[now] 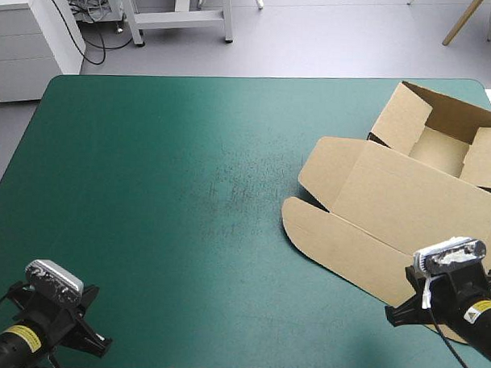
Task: Fold the box
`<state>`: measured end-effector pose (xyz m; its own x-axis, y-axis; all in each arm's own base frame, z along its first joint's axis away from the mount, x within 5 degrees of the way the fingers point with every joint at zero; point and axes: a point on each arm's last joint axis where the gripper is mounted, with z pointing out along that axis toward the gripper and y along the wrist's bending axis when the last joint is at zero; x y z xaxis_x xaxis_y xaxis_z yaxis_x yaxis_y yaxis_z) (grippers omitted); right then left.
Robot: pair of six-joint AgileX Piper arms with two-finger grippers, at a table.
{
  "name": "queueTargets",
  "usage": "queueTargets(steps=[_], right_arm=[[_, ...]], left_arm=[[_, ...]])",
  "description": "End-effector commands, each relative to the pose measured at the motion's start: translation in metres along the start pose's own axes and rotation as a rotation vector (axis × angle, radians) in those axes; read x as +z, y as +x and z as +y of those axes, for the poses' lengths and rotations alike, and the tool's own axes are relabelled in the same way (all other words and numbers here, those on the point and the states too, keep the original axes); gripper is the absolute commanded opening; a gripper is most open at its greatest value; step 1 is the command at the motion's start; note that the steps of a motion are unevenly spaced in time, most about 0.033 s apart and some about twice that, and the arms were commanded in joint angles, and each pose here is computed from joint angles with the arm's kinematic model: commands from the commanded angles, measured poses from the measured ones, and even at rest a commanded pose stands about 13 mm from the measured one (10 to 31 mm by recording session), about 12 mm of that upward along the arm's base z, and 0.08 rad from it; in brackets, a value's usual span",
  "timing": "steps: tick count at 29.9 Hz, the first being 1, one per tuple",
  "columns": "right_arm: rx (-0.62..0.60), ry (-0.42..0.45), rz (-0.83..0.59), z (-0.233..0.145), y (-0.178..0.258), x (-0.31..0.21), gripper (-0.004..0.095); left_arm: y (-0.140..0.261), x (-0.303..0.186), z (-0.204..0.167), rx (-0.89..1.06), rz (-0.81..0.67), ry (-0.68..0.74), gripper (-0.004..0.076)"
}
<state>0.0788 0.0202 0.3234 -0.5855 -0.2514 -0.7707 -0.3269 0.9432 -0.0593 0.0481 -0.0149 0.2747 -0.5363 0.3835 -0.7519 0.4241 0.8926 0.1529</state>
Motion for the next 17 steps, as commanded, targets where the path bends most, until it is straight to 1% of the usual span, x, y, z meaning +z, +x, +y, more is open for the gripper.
queueTargets(steps=[1, 4, 7, 17], right_arm=[[-0.001, 0.017, -0.091, 0.002, 0.007, -0.002, -0.0019], [-0.002, 0.018, -0.103, 0.006, 0.021, -0.001, -0.0019], [-0.005, 0.023, -0.143, 0.008, 0.022, -0.009, -0.0019], [-0.006, 0.038, -0.184, 0.007, 0.020, -0.011, -0.0019]], left_arm=[[-0.006, -0.005, 0.000, -0.004, -0.108, -0.003, -0.0010], [-0.005, -0.006, 0.000, -0.003, -0.120, -0.007, -0.0010], [-0.005, -0.006, 0.000, -0.003, -0.121, -0.007, -0.0010], [-0.005, -0.006, 0.000, -0.003, -0.121, -0.007, -0.0010]])
